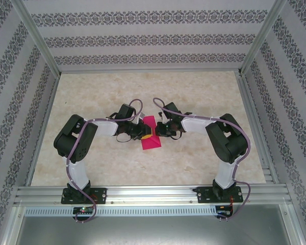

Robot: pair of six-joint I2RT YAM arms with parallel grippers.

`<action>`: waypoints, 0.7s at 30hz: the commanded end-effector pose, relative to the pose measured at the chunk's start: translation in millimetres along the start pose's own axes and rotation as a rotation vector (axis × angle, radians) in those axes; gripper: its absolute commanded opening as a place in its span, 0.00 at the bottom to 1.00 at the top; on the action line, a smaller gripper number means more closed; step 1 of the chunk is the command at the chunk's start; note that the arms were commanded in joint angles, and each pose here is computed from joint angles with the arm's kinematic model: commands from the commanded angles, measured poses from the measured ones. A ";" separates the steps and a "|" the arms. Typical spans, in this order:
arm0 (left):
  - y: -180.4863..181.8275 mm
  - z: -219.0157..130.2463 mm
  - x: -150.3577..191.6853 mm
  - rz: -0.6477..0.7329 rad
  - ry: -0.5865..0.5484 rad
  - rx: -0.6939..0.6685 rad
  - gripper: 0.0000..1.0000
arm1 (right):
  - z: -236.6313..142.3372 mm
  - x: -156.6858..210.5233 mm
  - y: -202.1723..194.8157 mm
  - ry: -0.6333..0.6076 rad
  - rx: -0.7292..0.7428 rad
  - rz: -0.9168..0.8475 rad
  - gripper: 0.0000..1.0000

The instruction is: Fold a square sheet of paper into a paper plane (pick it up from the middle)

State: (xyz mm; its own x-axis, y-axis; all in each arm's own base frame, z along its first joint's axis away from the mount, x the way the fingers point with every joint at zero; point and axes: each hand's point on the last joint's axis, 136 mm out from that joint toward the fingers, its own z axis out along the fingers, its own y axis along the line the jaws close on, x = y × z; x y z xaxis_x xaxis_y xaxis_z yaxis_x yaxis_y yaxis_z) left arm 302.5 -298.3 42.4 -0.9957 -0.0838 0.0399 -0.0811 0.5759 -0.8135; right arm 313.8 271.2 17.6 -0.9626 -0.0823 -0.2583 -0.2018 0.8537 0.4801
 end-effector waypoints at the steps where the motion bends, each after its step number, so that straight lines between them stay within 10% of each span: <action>1: 3.6 6.1 -0.1 0.021 0.010 -0.030 0.21 | -8.2 -6.3 2.1 -0.037 0.006 -0.021 0.12; 21: 2.8 5.2 0.4 0.029 0.012 -0.031 0.22 | 3.2 -9.5 3.3 -0.012 0.004 -0.029 0.13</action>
State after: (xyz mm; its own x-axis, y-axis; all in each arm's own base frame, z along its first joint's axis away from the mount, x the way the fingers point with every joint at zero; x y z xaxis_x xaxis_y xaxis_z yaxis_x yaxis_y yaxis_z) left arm 301.0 -295.4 33.5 -0.9953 -0.0825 0.0513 -0.0907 0.6001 -0.7947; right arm 315.6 272.4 16.3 -0.9626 -0.0862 -0.2567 -0.2040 0.8542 0.4782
